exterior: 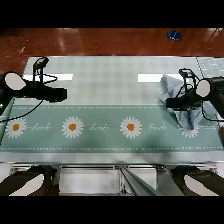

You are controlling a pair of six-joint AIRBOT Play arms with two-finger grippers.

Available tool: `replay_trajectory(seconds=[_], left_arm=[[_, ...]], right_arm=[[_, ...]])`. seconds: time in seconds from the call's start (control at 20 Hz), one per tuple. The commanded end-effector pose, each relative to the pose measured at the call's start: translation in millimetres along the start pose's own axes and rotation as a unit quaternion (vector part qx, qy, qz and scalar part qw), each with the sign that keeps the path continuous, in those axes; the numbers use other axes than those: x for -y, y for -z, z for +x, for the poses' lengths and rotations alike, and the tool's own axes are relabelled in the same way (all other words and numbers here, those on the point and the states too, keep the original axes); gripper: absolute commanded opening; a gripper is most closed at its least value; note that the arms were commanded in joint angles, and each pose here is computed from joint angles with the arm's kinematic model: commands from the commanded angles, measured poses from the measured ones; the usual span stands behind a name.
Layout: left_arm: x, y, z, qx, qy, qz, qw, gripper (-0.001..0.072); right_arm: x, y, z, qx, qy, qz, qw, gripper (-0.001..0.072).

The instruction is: Fold the shirts.

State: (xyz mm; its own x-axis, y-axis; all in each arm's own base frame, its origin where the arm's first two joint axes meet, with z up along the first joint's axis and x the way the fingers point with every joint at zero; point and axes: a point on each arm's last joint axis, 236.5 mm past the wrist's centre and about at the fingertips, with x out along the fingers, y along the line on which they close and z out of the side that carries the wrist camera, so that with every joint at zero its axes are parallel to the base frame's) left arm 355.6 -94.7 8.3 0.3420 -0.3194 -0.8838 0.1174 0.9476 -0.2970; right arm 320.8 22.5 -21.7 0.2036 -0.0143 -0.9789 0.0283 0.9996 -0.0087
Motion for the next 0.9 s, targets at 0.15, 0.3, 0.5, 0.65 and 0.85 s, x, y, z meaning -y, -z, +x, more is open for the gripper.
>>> replay_trajectory(seconds=[0.15,0.3,0.5,0.65,0.85], left_arm=[[-0.4,-1.5,0.0,0.003,-0.001,0.000,1.000,0.0018],[-0.4,-1.6,0.0,0.003,-0.001,0.000,1.000,0.0018],[-0.8,-5.3,0.0,0.011,-0.002,0.000,1.000,0.0018],[-1.1,-5.9,0.3,0.012,-0.002,0.000,1.000,0.0019],[-5.7,-19.6,6.9,0.036,-0.007,-0.003,0.999,0.0337]], right_arm=[[-0.2,0.2,0.1,0.000,0.000,0.000,1.000,0.0021],[-0.2,0.2,0.1,0.000,0.000,0.000,1.000,0.0021],[-0.6,-0.7,0.1,0.002,-0.001,0.000,1.000,0.0021],[-1.3,-8.6,-0.1,0.018,-0.003,0.000,1.000,0.0021],[6.4,-66.5,-9.2,0.142,0.015,-0.011,0.990,0.0416]])
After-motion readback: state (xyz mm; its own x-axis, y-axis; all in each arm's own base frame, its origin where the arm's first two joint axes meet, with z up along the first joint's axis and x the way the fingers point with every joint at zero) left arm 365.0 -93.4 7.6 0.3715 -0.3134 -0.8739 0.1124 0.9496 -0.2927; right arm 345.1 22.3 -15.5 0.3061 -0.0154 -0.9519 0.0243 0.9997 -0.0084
